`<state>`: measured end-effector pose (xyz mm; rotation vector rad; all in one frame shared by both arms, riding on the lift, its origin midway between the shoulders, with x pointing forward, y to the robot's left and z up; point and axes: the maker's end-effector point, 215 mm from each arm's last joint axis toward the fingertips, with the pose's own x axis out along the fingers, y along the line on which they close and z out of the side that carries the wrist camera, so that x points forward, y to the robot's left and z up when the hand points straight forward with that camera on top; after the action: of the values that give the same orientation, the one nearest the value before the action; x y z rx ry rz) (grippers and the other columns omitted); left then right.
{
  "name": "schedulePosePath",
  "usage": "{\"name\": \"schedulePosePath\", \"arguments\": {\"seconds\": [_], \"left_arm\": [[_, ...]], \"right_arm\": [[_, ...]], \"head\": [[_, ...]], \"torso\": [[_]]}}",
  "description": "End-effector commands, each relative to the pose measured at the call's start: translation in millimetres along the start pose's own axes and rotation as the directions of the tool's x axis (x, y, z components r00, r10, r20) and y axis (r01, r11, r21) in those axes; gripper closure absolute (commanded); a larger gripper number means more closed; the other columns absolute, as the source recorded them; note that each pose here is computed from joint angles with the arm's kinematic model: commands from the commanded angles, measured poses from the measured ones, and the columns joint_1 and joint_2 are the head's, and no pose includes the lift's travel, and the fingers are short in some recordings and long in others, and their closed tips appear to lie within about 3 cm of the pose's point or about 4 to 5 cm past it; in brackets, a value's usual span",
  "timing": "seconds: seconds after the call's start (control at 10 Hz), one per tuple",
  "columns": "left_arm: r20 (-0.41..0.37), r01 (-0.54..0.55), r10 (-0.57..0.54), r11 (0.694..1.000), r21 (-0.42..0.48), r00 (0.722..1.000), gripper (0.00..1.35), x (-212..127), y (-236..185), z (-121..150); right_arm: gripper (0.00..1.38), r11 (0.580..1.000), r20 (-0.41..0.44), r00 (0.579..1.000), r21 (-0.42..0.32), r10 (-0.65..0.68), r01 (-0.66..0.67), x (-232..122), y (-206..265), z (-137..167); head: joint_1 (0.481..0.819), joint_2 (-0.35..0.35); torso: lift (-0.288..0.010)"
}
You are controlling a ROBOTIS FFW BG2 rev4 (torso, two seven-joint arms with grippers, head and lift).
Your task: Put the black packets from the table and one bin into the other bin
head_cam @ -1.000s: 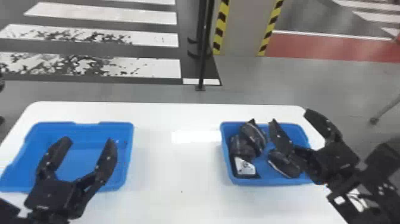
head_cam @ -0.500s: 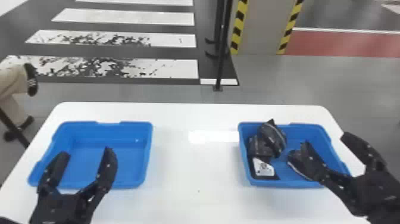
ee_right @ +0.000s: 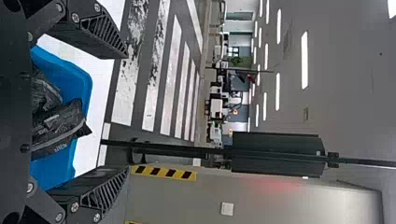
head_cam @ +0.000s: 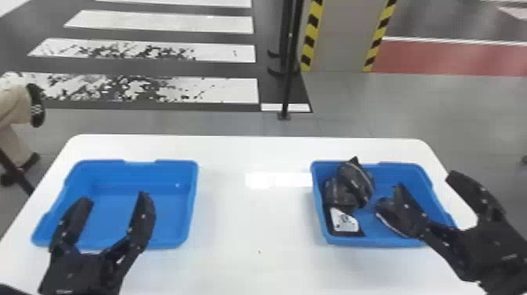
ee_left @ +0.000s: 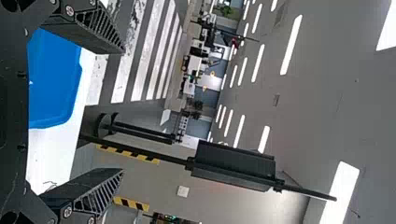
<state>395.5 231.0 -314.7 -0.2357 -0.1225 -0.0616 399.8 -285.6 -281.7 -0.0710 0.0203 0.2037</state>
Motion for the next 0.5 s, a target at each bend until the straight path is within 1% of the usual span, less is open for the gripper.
{"name": "schedulePosePath", "arguments": {"seconds": [0.0,0.1,0.4], "left_arm": [[-0.005,0.007,-0.007,1.000,-0.001,1.000,0.13,1.1,-3.2,-1.8],[-0.016,0.011,-0.011,1.000,-0.004,1.000,0.13,1.1,-5.2,-5.3],[-0.015,0.015,-0.015,1.000,-0.001,1.000,0.14,2.0,-6.4,-4.8]], "right_arm": [[0.19,1.000,0.000,1.000,-0.001,0.000,0.000,0.7,-0.4,-0.1],[0.19,1.000,0.000,1.000,-0.003,0.000,0.000,0.7,-0.5,-0.2],[0.18,1.000,-0.009,1.000,0.001,-0.001,0.001,1.2,-0.9,-3.4]], "head": [[0.695,-0.077],[0.695,-0.080],[0.695,-0.089]], "torso": [[-0.110],[-0.110],[-0.110]]}}
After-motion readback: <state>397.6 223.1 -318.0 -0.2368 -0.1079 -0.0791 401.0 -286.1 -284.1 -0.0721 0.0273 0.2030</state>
